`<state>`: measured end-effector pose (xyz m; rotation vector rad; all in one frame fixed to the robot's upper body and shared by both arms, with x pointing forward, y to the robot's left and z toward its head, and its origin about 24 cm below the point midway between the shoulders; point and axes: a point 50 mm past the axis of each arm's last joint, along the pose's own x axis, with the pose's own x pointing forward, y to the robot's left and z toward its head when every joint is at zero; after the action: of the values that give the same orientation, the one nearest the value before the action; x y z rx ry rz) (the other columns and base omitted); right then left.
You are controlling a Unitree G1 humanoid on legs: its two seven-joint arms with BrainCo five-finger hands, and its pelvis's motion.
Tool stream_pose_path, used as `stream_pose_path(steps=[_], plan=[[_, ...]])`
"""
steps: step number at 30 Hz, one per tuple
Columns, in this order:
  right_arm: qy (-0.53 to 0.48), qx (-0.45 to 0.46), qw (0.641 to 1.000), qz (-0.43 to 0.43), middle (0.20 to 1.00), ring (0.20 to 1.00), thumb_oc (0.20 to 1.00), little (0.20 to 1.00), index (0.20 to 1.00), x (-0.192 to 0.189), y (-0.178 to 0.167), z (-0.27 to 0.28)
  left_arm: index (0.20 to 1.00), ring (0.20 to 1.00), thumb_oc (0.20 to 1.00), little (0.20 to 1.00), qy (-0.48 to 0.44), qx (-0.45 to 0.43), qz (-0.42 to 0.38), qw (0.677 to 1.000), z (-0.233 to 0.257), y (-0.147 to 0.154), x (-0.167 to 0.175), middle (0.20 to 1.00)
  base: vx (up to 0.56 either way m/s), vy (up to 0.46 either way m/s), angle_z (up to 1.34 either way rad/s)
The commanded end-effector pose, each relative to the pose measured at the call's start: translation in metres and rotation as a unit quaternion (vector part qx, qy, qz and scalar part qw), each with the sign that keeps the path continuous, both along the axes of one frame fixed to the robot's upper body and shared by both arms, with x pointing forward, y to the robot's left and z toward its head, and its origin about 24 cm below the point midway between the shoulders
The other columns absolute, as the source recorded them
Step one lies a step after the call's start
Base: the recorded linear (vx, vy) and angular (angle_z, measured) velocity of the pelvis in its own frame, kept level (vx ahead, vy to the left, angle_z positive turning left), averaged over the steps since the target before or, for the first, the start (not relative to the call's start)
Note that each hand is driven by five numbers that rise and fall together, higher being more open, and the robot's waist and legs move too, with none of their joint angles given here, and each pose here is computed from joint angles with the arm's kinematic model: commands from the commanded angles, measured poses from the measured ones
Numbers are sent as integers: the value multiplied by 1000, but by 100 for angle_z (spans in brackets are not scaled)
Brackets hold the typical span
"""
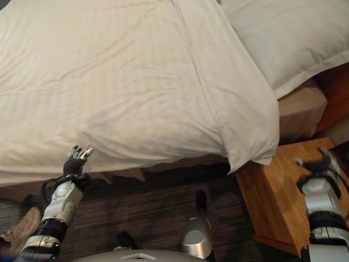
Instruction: Making the bed.
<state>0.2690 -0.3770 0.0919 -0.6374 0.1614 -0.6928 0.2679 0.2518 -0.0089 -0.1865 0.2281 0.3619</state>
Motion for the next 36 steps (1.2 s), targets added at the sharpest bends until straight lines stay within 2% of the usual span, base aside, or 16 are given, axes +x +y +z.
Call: stream_pose_path(steps=[1,3,4,11,12,14,16,17,20,21,24,30,31,33,34,36], plan=[[-234,190,950,84,200,200,200,200,200,44,45,44,1000,1000,1000,1000,-105,32,-12,994,54,-4,42,1000,11,-33,-9],[-324,265,901,116,200,200,200,200,200,55,61,66,1000,1000,1000,1000,-111,31,-16,993,57,-6,45,1000,6,-18,-3],[-388,309,857,138,200,200,200,200,200,61,68,86,1000,1000,1000,1000,-123,31,-10,992,63,-4,48,1000,-33,-21,0],[-645,395,625,193,200,200,200,200,200,56,74,193,1000,1000,1000,1000,-151,4,40,988,67,22,37,1000,-75,0,3],[-665,400,598,200,200,200,200,200,200,54,75,204,1000,1000,1000,1000,-149,-1,43,988,64,24,35,1000,-73,28,-2],[-680,401,578,206,200,200,200,200,200,55,76,218,1000,1000,1000,1000,-150,-14,49,987,60,27,30,1000,-60,27,-6],[-679,401,578,209,200,200,200,200,200,57,76,223,1000,1000,1000,1000,-150,-15,48,987,58,28,29,1000,-71,30,-3],[-633,410,628,192,200,200,200,200,200,72,71,213,1000,1000,1000,1000,-153,-24,42,987,59,25,31,1000,-73,11,-8],[-612,418,648,177,200,200,200,200,200,77,65,198,1000,1000,1000,1000,-153,-32,40,987,58,23,32,1000,-52,-5,-6],[-566,432,685,155,200,200,200,200,200,84,63,167,1000,1000,1000,1000,-151,-46,43,987,56,22,32,1000,-16,18,-3],[-488,469,729,103,200,200,200,200,200,85,60,97,1000,1000,1000,1000,-134,-65,63,987,47,23,33,1000,13,23,-7],[-386,489,782,-23,200,200,200,200,200,42,32,-6,1000,1000,1000,1000,-99,-79,49,991,35,12,40,1000,46,9,-5],[-357,485,794,-82,200,200,200,200,200,16,14,-35,1000,1000,1000,1000,-89,-81,49,991,30,12,38,1000,50,-6,3],[-343,479,800,-110,200,200,200,200,200,-1,3,-48,1000,1000,1000,1000,-82,-82,47,992,27,13,35,1000,98,-1,3],[-307,461,816,-163,200,200,200,200,200,-36,-15,-71,1000,1000,1000,1000,-71,-81,48,993,20,18,28,1000,142,11,-3],[-266,440,838,-181,200,200,200,200,200,-59,-22,-84,1000,1000,1000,1000,-57,-70,37,995,15,14,25,1000,139,10,-3]])
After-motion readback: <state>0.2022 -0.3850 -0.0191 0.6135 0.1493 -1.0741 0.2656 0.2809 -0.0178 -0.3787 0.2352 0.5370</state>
